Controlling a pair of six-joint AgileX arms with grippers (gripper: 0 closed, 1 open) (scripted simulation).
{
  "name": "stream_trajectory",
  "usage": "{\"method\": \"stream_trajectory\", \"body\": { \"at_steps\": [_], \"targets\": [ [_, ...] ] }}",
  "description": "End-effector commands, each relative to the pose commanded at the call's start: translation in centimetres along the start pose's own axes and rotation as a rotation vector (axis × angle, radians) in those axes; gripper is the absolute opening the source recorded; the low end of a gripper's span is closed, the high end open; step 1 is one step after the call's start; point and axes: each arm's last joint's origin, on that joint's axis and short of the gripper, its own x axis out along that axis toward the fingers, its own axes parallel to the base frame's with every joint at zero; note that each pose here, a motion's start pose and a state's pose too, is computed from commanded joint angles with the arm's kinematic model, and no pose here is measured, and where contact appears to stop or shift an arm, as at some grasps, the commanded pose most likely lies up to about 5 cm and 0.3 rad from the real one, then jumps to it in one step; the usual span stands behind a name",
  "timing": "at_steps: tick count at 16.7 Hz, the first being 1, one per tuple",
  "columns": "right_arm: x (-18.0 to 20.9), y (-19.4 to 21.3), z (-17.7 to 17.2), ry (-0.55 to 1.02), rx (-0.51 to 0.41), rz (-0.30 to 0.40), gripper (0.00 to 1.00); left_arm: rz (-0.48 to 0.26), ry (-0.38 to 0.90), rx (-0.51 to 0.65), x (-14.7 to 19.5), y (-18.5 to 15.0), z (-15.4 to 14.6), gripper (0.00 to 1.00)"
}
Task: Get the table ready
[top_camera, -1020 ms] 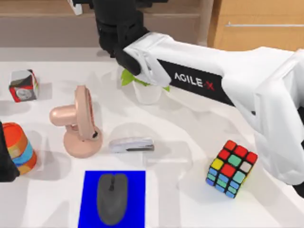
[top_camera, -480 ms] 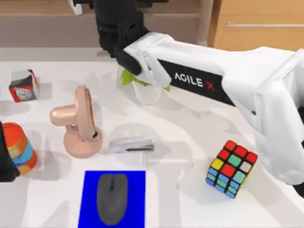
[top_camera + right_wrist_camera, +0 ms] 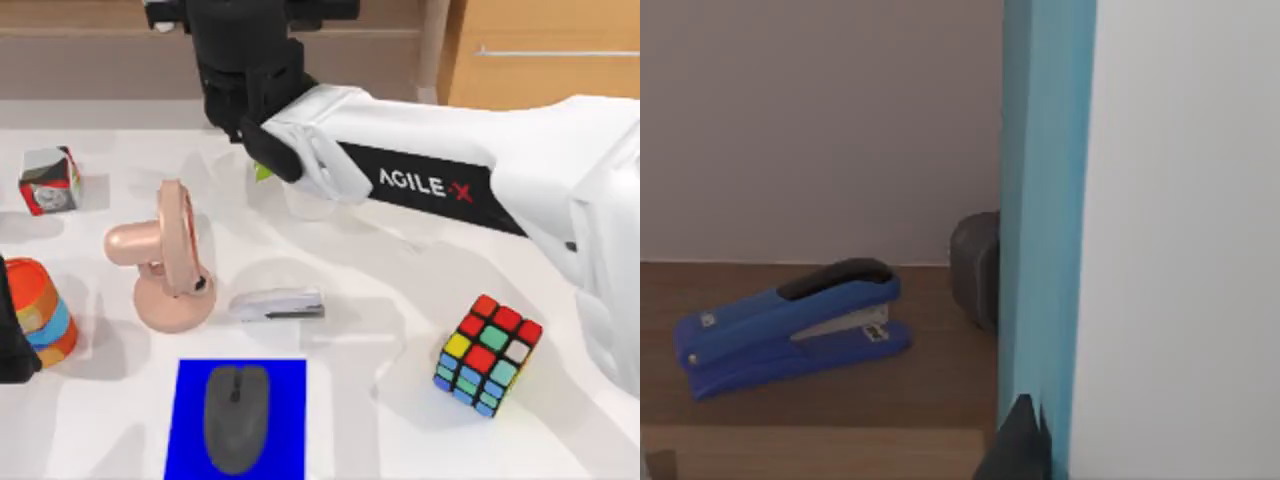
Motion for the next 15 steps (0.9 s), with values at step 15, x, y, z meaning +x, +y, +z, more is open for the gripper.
{"method": "stream_trajectory", "body": {
  "at_steps": [15],
  "targets": [
    [-5.5,-5.3,3.7,0.111,0.124,0.277,0.0,0.0,0.0,0.0,0.0,0.0,0.0,1.0]
  ]
}}
